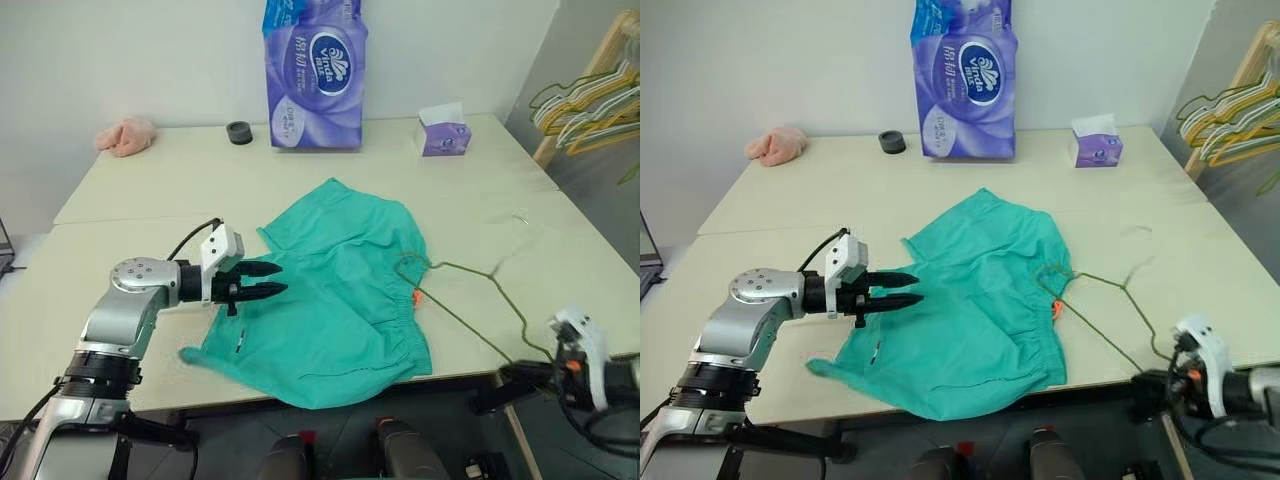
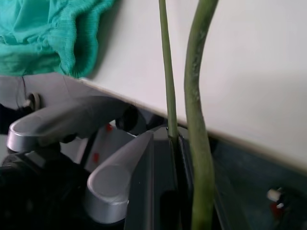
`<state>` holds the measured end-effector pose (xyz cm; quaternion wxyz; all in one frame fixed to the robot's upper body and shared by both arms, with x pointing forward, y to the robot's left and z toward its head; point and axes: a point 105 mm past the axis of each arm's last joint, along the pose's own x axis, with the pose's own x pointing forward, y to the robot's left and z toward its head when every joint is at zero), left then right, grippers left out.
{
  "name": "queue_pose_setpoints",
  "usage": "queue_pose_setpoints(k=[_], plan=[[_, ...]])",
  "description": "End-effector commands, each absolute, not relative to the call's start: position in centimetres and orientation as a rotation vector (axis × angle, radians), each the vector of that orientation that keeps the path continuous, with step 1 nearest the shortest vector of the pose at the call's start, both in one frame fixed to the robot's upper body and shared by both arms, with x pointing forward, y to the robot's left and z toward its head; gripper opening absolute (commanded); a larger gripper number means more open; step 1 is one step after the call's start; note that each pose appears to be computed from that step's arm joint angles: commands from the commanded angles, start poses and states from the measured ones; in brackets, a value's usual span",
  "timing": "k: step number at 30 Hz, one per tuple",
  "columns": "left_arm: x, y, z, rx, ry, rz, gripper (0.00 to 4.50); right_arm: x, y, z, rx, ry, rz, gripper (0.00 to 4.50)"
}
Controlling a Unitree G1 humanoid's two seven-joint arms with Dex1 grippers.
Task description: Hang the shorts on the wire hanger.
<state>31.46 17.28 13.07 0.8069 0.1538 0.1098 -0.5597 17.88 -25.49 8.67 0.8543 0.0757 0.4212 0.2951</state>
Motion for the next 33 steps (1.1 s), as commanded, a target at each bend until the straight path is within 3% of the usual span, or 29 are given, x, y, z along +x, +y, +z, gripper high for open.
queue_pose_setpoints(k=[1, 8, 16, 27, 33], plan=[[31.3, 16.0, 14.6, 0.367, 0.149, -1.256, 1.92, 16.9, -25.9, 9.5, 0.201, 0.854, 0.589, 0.0], [30.7, 14.6, 15.0, 0.38, 0.088, -1.304, 1.92, 15.3, -24.7, 8.7, 0.302, 0.867, 0.593, 0.0], [31.0, 14.6, 15.1, 0.405, 0.085, -1.289, 1.92, 16.8, -22.6, 9.1, 0.328, 0.832, 0.665, 0.0], [32.2, 15.8, 15.5, 0.418, 0.071, -1.19, 1.92, 18.1, -21.7, 8.4, 0.383, 0.918, 0.692, 0.0], [32.4, 15.8, 15.4, 0.432, 0.067, -1.178, 1.92, 21.0, -20.2, 8.5, 0.48, 0.905, 0.705, 0.0]])
